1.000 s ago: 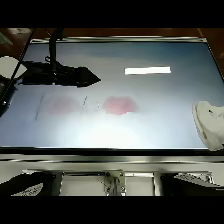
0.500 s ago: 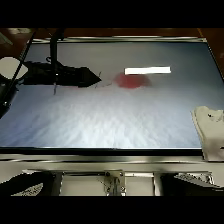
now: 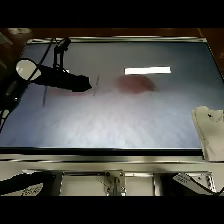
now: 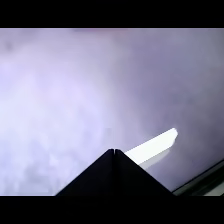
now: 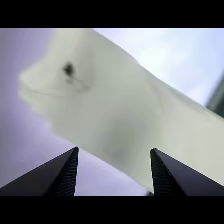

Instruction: Fold the shirts.

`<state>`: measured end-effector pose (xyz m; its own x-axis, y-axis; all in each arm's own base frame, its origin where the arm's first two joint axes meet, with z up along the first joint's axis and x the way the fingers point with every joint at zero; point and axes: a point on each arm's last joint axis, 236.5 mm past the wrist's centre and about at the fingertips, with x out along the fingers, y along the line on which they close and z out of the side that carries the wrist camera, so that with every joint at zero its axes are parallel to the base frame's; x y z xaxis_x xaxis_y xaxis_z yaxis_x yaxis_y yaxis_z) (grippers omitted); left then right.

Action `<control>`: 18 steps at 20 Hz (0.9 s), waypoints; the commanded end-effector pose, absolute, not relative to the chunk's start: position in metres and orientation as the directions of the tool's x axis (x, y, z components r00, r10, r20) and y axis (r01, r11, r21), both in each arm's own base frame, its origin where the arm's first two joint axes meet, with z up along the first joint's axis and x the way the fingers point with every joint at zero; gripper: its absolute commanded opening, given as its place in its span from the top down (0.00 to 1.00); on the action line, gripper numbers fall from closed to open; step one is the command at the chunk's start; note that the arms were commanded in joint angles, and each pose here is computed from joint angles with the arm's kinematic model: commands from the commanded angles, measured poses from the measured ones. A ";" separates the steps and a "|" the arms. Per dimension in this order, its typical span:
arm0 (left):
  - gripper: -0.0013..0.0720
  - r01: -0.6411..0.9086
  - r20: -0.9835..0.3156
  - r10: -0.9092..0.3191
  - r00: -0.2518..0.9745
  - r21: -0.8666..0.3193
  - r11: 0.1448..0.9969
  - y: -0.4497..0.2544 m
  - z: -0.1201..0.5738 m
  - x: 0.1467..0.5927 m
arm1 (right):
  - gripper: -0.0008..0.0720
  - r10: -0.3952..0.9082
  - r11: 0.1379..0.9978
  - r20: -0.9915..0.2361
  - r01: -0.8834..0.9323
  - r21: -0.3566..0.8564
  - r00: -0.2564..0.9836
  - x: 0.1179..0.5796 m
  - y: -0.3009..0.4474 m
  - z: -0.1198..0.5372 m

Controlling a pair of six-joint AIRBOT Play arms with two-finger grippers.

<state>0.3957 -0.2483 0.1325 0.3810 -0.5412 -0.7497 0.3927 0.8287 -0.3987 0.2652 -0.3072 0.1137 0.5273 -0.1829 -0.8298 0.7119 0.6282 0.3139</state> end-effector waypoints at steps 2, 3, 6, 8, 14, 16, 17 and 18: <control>0.92 0.293 -0.972 -0.120 0.203 -0.057 0.954 -0.168 0.056 0.379 | 0.23 0.027 0.897 -0.788 0.334 0.291 0.615 0.372 -0.170 0.149; 0.60 0.284 -0.973 -0.118 0.196 -0.058 0.957 -0.166 0.052 0.382 | 0.15 0.042 0.934 -0.849 0.282 0.221 0.526 0.372 -0.144 0.129; 0.02 0.240 -0.978 -0.105 0.179 -0.060 0.969 -0.155 0.047 0.385 | 0.07 0.052 0.973 -0.932 0.191 0.127 0.359 0.374 -0.093 0.094; 0.02 0.240 -0.978 -0.101 0.181 -0.056 0.969 -0.150 0.047 0.386 | 0.07 0.090 0.985 -0.939 0.111 0.133 0.331 0.376 -0.061 0.091; 0.02 0.228 -0.977 -0.102 0.188 -0.058 0.972 -0.147 0.047 0.390 | 0.07 0.135 0.991 -0.937 -0.028 0.133 0.322 0.382 -0.008 0.092; 0.02 0.230 -0.975 -0.105 0.195 -0.058 0.971 -0.148 0.047 0.391 | 0.07 0.141 0.990 -0.937 -0.047 0.133 0.319 0.382 0.000 0.092; 0.02 0.230 -0.975 -0.104 0.194 -0.058 0.971 -0.148 0.046 0.391 | 0.07 0.146 0.989 -0.936 -0.049 0.137 0.319 0.382 0.001 0.092; 0.02 0.230 -0.976 -0.104 0.192 -0.058 0.972 -0.148 0.045 0.391 | 0.07 0.148 0.989 -0.936 -0.049 0.139 0.319 0.383 0.001 0.092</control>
<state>0.3900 -0.1484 0.0461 0.1892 -0.1061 -0.9762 0.2313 0.9710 -0.0607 0.3825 -0.0092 0.0918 0.3243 0.1377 -0.9359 -0.0231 0.9902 0.1376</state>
